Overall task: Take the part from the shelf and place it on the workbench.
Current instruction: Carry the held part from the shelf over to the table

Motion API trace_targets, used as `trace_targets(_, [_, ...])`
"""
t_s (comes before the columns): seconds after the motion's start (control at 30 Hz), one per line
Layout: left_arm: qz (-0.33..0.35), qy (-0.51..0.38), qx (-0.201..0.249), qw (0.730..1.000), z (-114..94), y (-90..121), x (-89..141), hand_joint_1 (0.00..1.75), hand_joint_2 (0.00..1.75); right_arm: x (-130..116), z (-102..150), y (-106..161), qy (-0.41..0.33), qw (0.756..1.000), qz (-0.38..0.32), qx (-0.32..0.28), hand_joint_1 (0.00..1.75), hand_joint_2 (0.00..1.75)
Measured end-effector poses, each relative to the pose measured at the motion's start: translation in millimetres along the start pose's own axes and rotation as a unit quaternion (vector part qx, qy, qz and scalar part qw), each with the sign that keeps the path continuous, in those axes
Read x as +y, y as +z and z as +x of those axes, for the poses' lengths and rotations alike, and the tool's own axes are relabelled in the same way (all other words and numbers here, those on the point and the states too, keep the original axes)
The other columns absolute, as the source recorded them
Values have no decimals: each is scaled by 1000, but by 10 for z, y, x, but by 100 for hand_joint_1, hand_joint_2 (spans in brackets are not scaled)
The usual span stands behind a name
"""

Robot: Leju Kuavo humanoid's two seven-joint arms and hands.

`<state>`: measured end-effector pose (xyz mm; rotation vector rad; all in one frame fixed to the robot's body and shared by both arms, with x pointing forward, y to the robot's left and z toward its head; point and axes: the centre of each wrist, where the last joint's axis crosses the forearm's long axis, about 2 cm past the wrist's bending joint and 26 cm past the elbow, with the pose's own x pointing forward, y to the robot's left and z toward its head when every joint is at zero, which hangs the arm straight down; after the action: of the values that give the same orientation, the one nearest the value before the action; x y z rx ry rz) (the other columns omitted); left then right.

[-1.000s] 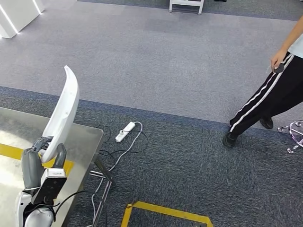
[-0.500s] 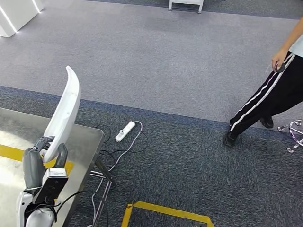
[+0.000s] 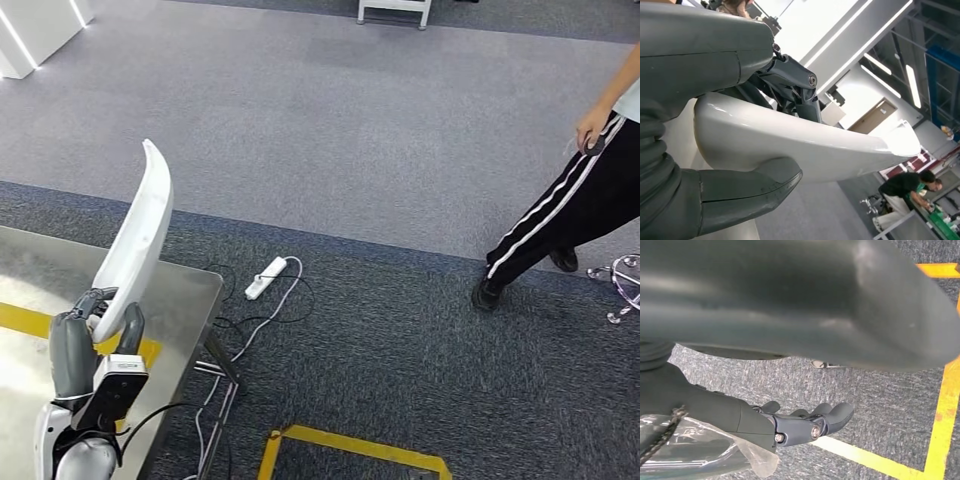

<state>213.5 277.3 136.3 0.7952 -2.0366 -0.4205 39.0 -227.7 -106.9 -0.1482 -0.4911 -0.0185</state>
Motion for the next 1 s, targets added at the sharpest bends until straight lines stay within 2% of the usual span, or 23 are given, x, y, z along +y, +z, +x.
trace_targets(1.0, [-3,-15,10,1000,8,50,-2,175,175,2,-16,8,7,1000,-3,3,0,0])
